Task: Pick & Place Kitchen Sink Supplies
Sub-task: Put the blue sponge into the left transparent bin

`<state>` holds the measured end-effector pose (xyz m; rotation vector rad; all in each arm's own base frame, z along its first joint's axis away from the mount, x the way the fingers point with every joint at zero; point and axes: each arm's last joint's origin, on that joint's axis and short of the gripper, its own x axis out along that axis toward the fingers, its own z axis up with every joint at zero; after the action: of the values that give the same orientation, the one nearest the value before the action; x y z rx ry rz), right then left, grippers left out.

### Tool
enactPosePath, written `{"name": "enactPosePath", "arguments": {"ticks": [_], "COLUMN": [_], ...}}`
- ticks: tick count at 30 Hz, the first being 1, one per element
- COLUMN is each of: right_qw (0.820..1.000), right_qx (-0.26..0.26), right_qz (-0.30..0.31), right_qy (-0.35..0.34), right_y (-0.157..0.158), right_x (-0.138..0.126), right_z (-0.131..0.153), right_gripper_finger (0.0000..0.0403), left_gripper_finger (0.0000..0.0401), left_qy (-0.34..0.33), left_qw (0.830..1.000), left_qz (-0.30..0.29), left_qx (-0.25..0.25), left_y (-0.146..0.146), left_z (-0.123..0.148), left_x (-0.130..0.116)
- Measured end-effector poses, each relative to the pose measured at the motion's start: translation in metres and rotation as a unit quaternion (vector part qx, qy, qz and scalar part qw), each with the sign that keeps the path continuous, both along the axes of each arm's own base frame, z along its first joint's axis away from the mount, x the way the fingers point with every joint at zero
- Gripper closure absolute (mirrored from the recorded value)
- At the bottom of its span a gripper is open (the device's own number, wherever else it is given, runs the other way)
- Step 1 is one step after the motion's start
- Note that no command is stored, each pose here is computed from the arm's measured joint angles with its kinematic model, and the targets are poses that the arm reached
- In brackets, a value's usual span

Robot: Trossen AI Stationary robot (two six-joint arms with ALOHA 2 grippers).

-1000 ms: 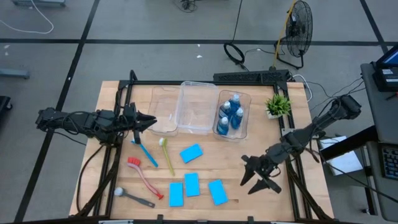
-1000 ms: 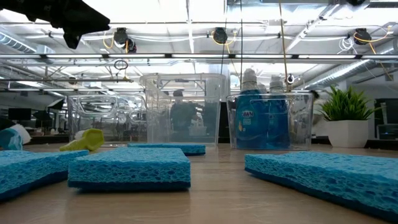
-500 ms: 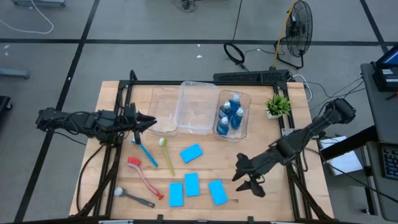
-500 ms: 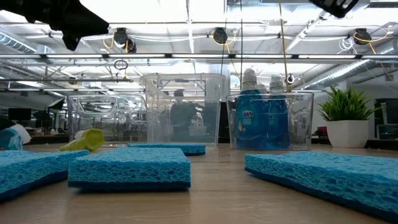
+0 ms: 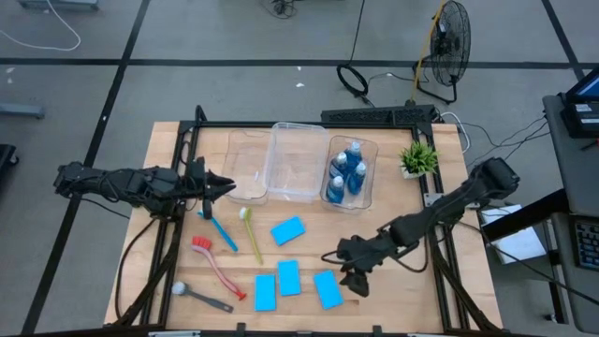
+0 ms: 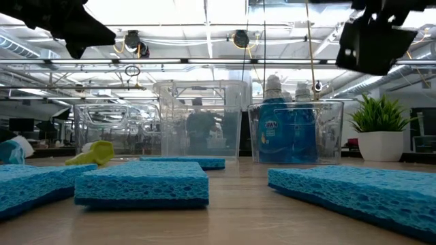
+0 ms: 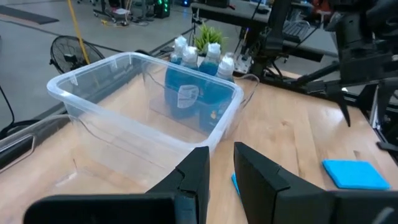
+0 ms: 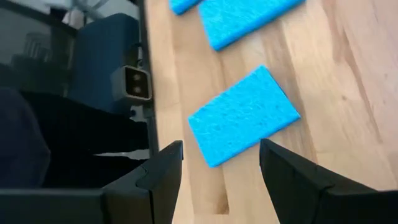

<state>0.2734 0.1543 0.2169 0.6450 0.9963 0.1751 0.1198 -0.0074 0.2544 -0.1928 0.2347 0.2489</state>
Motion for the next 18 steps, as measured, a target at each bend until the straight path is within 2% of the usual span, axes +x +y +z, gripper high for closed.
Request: {"name": "enactPosePath", "arguments": {"ticks": [5, 13, 16, 18], "right_qw": [0.998, 0.992, 0.99, 0.991], "right_qx": [0.024, 0.042, 0.044, 0.046], "right_qz": [-0.05, -0.093, -0.096, -0.075], "right_qy": [0.034, 0.077, 0.098, 0.103], "right_y": [-0.002, 0.002, 0.003, 0.004], "right_x": [0.005, 0.013, 0.014, 0.014], "right_z": [-0.008, -0.028, -0.037, -0.039], "right_gripper_finger": [0.0204, 0.0204, 0.0204, 0.0204], "left_gripper_finger": [0.0324, 0.0325, 0.0324, 0.0325], "left_qy": [0.003, 0.009, 0.01, 0.01], "left_qw": [1.0, 1.0, 1.0, 1.0], "left_qz": [0.0, -0.003, -0.008, -0.011], "left_qx": [0.0, -0.001, -0.003, -0.004], "left_y": [0.0, 0.0, 0.0, -0.001], "left_z": [-0.001, -0.002, -0.002, -0.002], "left_x": [0.0, -0.001, 0.0, 0.0]}}
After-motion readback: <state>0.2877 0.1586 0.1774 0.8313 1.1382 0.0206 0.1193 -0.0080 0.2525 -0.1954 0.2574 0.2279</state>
